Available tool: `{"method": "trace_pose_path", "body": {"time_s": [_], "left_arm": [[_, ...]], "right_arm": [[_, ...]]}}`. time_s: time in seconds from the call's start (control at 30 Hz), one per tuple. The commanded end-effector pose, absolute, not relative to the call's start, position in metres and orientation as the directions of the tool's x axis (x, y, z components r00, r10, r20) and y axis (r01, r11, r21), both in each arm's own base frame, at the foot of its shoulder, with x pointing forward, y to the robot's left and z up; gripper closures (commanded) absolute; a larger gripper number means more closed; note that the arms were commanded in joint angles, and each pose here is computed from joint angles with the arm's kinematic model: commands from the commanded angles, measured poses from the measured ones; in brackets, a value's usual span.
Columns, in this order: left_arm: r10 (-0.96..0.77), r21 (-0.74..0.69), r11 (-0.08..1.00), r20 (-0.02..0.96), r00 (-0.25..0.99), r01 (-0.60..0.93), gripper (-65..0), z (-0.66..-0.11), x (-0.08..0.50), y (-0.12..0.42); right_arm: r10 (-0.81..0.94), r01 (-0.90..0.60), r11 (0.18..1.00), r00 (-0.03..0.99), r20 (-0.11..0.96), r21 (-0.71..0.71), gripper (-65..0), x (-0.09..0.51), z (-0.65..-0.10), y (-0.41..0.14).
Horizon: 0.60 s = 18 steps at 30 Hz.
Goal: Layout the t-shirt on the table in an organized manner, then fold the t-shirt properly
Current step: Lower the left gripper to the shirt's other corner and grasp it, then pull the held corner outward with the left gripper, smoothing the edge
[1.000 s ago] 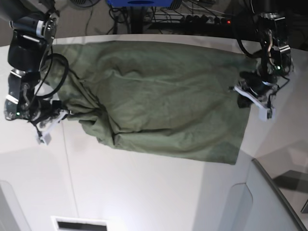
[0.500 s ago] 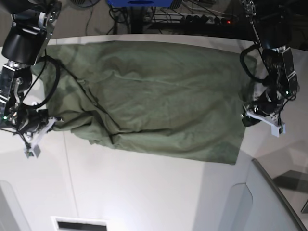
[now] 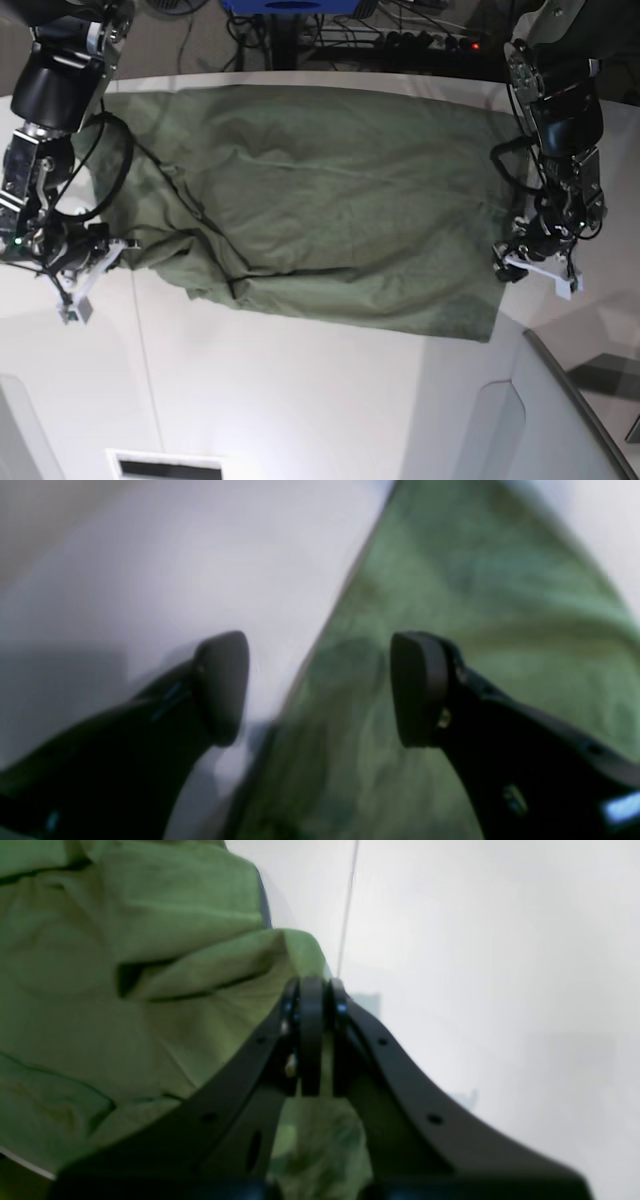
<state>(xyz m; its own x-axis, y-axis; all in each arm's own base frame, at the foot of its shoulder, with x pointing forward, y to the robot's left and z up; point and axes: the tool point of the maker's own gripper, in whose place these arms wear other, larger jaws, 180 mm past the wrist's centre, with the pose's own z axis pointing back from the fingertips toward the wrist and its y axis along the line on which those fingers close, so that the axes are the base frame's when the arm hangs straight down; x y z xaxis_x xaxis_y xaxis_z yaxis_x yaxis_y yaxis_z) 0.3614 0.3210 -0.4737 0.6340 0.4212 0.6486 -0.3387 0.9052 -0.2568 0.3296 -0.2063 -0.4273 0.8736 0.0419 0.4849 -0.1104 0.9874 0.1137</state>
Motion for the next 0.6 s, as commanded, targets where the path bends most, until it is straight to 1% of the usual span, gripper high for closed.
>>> {"method": "trace_pose_path", "body": {"time_s": [0.0, 0.03, 0.07, 0.1, 0.13, 0.17, 0.2, 0.23, 0.33, 0.4, 0.47, 0.57], "left_arm": [[0.407, -0.240, 0.911, 0.648, 0.644, -0.334, -42.5, -0.469, 0.366, 0.325], [0.407, -0.238, 0.912, 0.643, 0.649, -0.336, -42.3, -0.473, 0.364, 0.325], [0.413, -0.244, 0.909, 0.638, 0.651, -0.338, -40.2, -0.476, 0.362, 0.322], [0.413, -0.246, 0.909, 0.635, 0.654, -0.336, -35.7, -0.478, 0.361, 0.319], [0.413, -0.248, 0.909, 0.636, 0.652, -0.334, -28.6, -0.478, 0.361, 0.317], [0.413, -0.248, 0.910, 0.635, 0.653, -0.333, -17.9, -0.478, 0.361, 0.316], [0.411, -0.247, 0.910, 0.635, 0.654, -0.333, -4.8, -0.478, 0.361, 0.316], [0.411, -0.246, 0.910, 0.634, 0.655, -0.333, 0.0, -0.479, 0.361, 0.316], [0.403, -0.235, 0.913, 0.633, 0.661, -0.332, 0.0, -0.480, 0.356, 0.319], [0.370, -0.212, 0.926, 0.666, 0.648, -0.311, 0.0, -0.470, 0.355, 0.322], [0.302, -0.172, 0.951, 0.705, 0.642, -0.258, 0.0, -0.457, 0.353, 0.318], [0.198, -0.106, 0.978, 0.718, 0.667, -0.177, 0.0, -0.438, 0.344, 0.308]], "right_arm": [[0.043, -0.116, 0.988, 0.841, 0.539, 0.102, 0.0, 0.345, -0.411, -0.210], [0.043, -0.116, 0.988, 0.841, 0.539, 0.102, 0.0, 0.345, -0.411, -0.210], [0.043, -0.116, 0.988, 0.841, 0.539, 0.102, 0.0, 0.345, -0.411, -0.210], [0.043, -0.116, 0.988, 0.840, 0.540, 0.102, 0.0, 0.345, -0.411, -0.210], [0.043, -0.116, 0.988, 0.840, 0.540, 0.102, 0.0, 0.345, -0.411, -0.210], [0.043, -0.116, 0.988, 0.841, 0.539, 0.102, 0.0, 0.345, -0.411, -0.210], [0.043, -0.116, 0.988, 0.841, 0.539, 0.102, 0.0, 0.345, -0.411, -0.210], [0.043, -0.116, 0.988, 0.841, 0.539, 0.102, 0.0, 0.345, -0.411, -0.210], [0.041, -0.114, 0.988, 0.841, 0.539, 0.103, 0.0, 0.344, -0.412, -0.211], [0.040, -0.113, 0.988, 0.841, 0.539, 0.103, 0.0, 0.344, -0.412, -0.211], [0.042, -0.114, 0.988, 0.841, 0.539, 0.101, 0.0, 0.344, -0.411, -0.211], [0.043, -0.115, 0.988, 0.841, 0.539, 0.101, 0.0, 0.344, -0.411, -0.211]]}}
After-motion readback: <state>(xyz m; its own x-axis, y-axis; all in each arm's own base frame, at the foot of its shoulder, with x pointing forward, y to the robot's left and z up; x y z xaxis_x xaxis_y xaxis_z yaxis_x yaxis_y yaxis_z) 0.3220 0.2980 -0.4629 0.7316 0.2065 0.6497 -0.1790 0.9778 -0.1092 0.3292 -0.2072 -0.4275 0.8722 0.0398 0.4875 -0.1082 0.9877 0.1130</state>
